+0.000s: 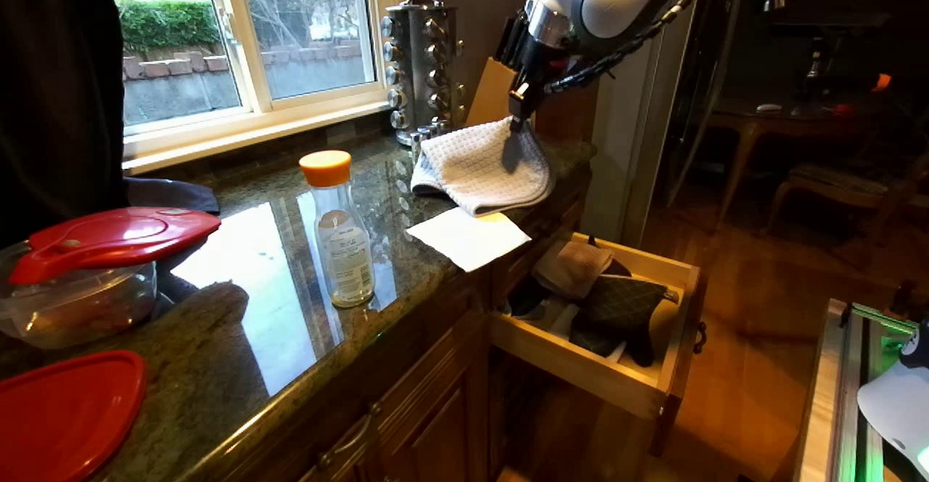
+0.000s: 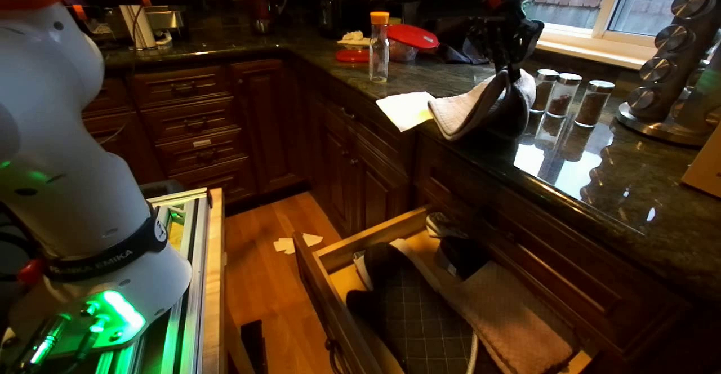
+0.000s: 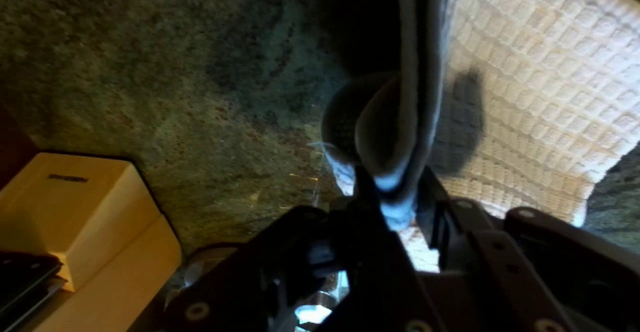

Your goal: Take the kitchen towel out of the drawer

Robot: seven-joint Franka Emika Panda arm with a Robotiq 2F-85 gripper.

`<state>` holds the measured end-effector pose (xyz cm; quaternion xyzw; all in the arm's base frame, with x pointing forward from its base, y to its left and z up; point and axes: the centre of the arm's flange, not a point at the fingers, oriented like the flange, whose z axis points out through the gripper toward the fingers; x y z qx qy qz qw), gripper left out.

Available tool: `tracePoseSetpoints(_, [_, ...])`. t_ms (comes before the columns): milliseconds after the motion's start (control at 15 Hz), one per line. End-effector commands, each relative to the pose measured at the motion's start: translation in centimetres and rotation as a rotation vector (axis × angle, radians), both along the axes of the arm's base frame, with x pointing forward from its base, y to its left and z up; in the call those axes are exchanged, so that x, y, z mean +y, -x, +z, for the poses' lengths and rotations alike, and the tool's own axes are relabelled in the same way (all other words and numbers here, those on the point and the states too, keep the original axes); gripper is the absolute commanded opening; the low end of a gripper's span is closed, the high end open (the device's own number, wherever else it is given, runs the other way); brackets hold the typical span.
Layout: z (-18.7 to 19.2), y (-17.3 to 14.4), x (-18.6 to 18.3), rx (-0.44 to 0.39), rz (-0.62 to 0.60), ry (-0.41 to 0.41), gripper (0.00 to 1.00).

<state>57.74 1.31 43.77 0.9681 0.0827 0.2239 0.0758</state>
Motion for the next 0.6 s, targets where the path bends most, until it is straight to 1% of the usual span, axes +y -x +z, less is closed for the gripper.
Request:
tracePoseSetpoints(0, [-0.9, 0.1, 0.7, -0.014, -0.022, 0.062, 0.57])
tracePoseSetpoints(67, [-0.8, 0.2, 0.9, -0.025, -0.018, 0.081, 0.66])
tracePoseSetpoints(133, [-0.2, 0.3, 1.5, -0.046, 0.005, 0.099, 0.72])
tracePoseSetpoints(200, [0.5, 0.4, 2.1, -0.072, 0.032, 0.115, 0.81])
tracePoseSetpoints(333, [2.5, 1.1, 3.8, -0.114, 0.108, 0.128, 0.94])
tracePoseSetpoints(400, [3.6, 1.6, 4.8, -0.112, 0.129, 0.124, 0.99])
tracePoseSetpoints(533, [6.0, 2.9, 7.2, -0.081, 0.127, 0.094, 1.00])
